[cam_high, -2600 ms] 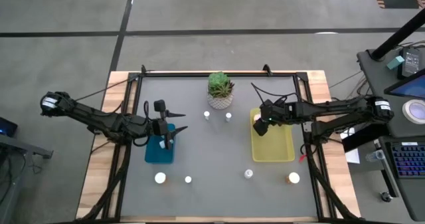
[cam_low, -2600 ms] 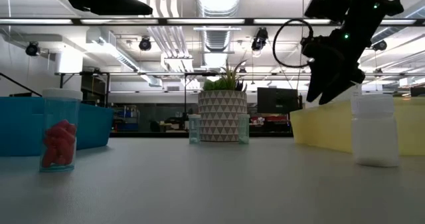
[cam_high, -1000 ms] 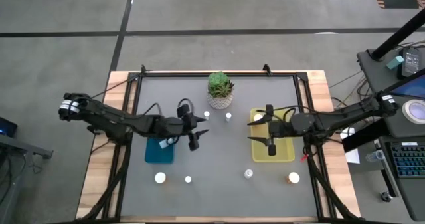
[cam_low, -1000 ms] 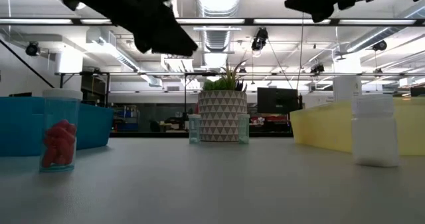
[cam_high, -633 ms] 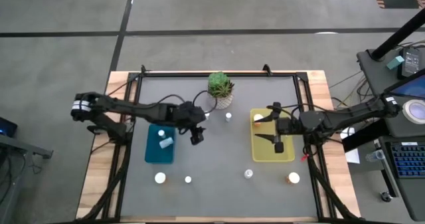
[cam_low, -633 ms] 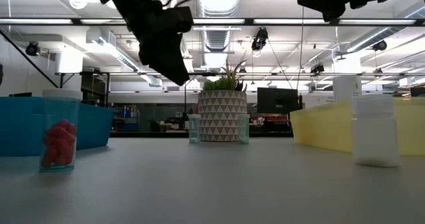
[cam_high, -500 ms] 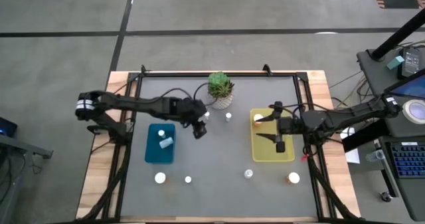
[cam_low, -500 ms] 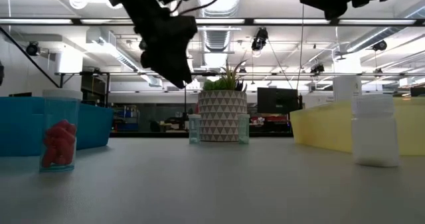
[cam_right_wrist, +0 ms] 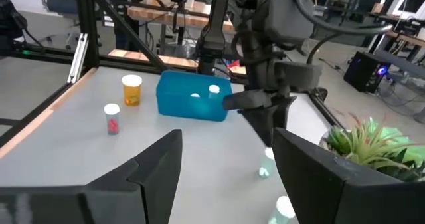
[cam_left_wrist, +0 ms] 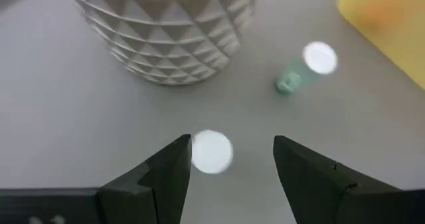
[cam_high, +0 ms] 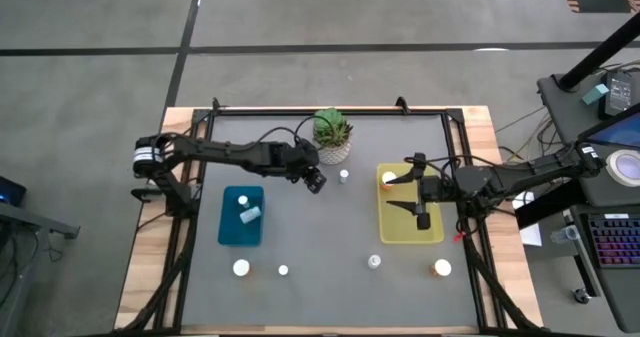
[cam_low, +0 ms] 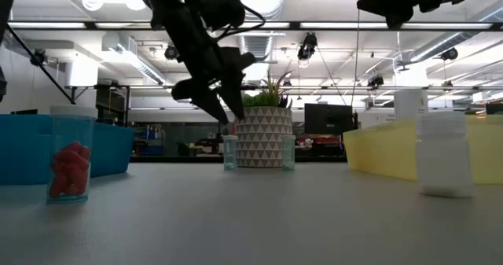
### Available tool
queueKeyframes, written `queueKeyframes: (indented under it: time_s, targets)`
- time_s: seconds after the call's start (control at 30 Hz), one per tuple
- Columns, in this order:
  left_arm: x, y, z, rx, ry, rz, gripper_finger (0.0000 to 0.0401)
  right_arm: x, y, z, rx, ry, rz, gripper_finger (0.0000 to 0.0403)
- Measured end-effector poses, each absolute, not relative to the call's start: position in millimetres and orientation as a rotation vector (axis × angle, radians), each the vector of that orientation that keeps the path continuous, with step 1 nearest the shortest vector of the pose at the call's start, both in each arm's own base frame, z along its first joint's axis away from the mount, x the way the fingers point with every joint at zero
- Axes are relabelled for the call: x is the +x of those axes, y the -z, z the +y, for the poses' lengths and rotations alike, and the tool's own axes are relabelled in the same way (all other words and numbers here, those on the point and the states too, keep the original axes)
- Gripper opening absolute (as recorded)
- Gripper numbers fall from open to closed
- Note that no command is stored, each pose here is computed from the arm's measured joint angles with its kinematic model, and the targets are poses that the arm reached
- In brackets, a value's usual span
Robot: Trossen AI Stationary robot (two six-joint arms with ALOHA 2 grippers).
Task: Pick and place medicine bottles into bin by pill shape (circle, oval)
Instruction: Put the left blue tablet bottle into the left blue bin
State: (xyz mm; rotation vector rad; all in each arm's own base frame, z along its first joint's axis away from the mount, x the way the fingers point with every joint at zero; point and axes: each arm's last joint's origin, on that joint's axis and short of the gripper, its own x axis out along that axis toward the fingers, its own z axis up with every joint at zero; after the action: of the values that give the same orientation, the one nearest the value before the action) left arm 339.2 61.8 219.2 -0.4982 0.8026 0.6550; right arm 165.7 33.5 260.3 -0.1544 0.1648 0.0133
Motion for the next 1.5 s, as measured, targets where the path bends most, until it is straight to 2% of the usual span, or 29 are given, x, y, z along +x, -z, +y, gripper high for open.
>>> queueKeyframes:
  time_s: [0.3,0.63,1.13,1.27,1.5]
  targets:
    - [342.0,-210.9,63.8,-0.458,-0.716,0.809,0.0198,165.7,-260.3,33.4,-0.146,-0.012,0.164,0.0224]
    - [351.0,-190.3,65.1,-0.452,-0.724,0.843,0.0198,165.8,-260.3,33.4,-0.145,-0.012,0.164,0.0224]
    - [352.6,-182.5,64.7,-0.448,-0.729,0.869,0.0197,165.8,-260.0,33.4,-0.149,-0.012,0.167,0.0224]
    - [352.7,-180.2,64.2,-0.464,-0.739,0.874,0.0175,165.7,-259.9,33.4,-0.157,-0.013,0.168,0.0224]
    - [353.4,-180.3,60.7,-0.462,-0.731,0.873,0.0105,165.7,-259.8,33.4,-0.16,-0.013,0.169,0.0224]
